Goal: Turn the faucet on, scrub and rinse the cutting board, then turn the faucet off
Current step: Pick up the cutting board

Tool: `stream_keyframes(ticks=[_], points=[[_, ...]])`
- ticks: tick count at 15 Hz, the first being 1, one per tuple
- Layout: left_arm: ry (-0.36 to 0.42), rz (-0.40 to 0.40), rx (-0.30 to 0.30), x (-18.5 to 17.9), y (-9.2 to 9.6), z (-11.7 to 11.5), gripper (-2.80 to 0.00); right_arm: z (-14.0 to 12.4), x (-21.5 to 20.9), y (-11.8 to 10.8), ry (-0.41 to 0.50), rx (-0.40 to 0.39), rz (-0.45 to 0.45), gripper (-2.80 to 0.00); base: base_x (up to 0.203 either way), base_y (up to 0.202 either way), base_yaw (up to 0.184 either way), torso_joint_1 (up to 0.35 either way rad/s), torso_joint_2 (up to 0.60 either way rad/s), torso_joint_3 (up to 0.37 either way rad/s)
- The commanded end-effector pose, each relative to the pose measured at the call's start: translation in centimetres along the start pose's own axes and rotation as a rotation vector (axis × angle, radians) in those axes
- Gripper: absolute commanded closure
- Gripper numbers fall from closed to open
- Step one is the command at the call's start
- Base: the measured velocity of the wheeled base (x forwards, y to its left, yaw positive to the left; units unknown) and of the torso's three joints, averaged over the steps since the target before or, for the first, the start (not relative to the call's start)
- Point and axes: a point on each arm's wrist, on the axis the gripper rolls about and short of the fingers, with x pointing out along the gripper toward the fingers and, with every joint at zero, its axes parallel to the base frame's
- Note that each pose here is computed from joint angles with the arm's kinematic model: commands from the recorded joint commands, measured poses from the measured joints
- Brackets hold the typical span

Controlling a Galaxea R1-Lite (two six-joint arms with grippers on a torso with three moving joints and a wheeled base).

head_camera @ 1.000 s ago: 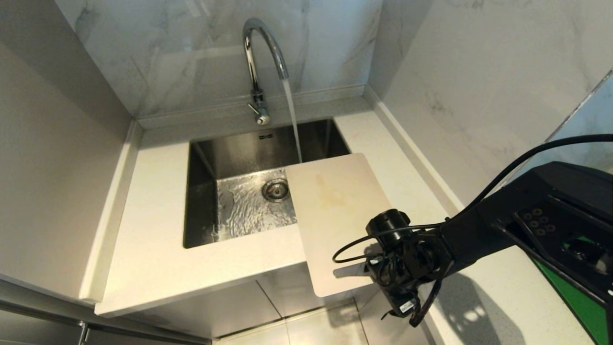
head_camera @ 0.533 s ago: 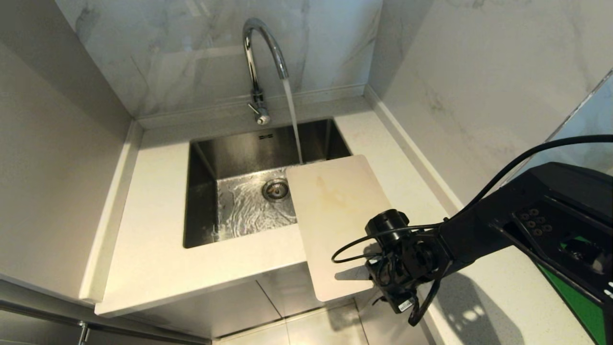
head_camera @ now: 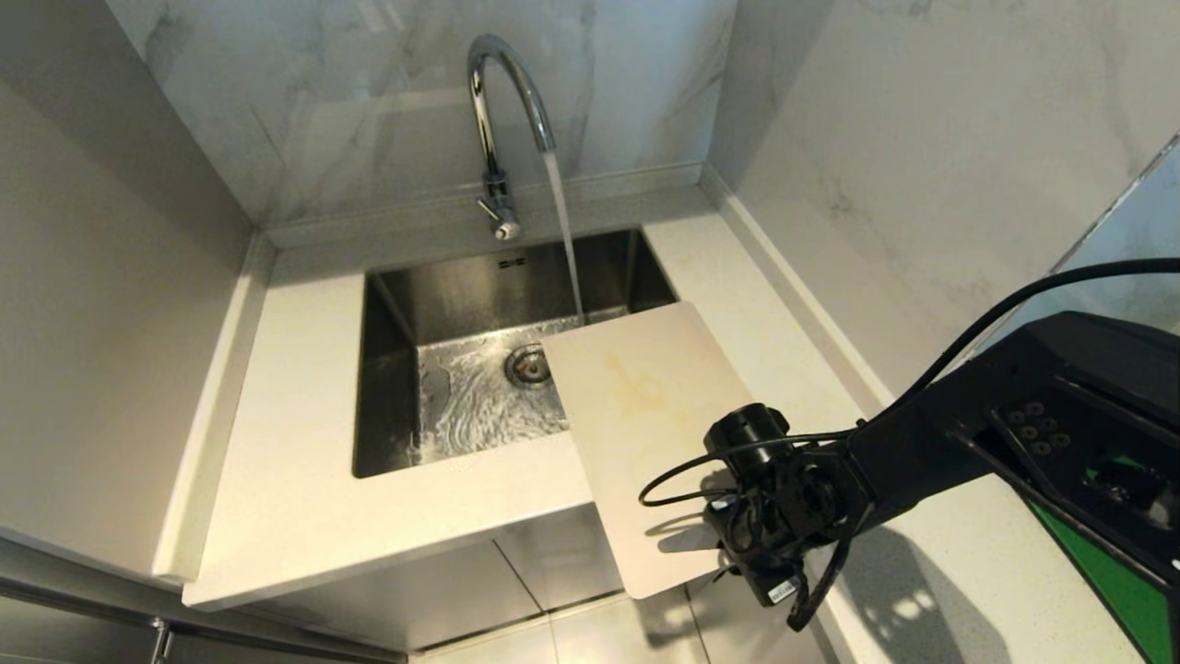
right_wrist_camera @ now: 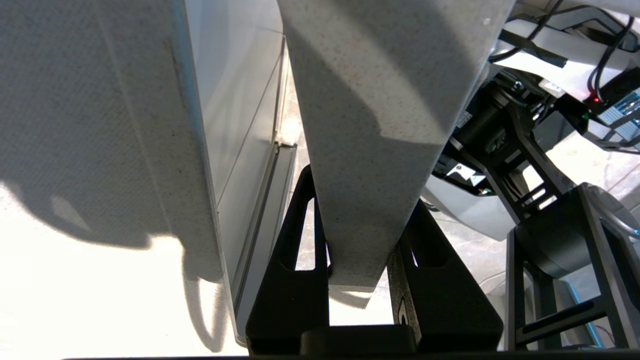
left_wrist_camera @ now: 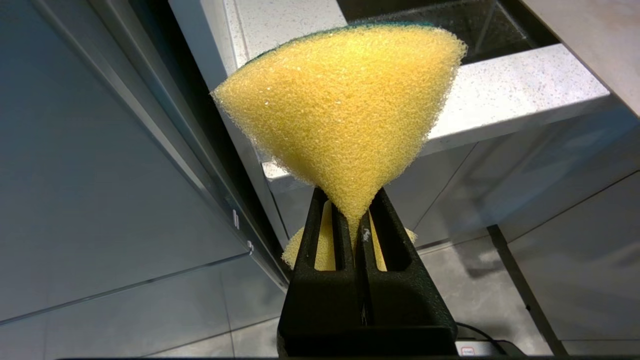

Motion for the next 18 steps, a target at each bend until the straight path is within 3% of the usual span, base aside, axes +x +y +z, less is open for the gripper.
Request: stream_keyframes(ticks=[1, 6, 14, 16, 18], points=[[0.003, 0.0, 0.0, 0.0, 0.0, 0.0, 0.0, 0.1, -1.1, 0.0, -0.005, 0.012, 0.02, 0.0, 0.0, 0.0, 0.0, 0.0, 0.0, 0.0], [0.003, 0.0, 0.0, 0.0, 0.0, 0.0, 0.0, 0.7, -6.1, 0.5, -0.022, -0.001, 0.108, 0.0, 0.0, 0.0, 0.0, 0.0, 0.0, 0.0], [0.002, 0.0, 0.0, 0.0, 0.0, 0.0, 0.0, 1.0, -12.8, -0.4, -0.041, -0.056, 0.177, 0.0, 0.0, 0.0, 0.0, 0.0, 0.0, 0.0], [0.001, 0.0, 0.0, 0.0, 0.0, 0.0, 0.0, 1.1, -14.4, -0.5, -0.055, -0.109, 0.217, 0.0, 0.0, 0.0, 0.0, 0.0, 0.0, 0.0], [0.003, 0.0, 0.0, 0.0, 0.0, 0.0, 0.0, 1.3, -15.5, -0.4, -0.079, -0.216, 0.251, 0.0, 0.0, 0.0, 0.0, 0.0, 0.0, 0.0]])
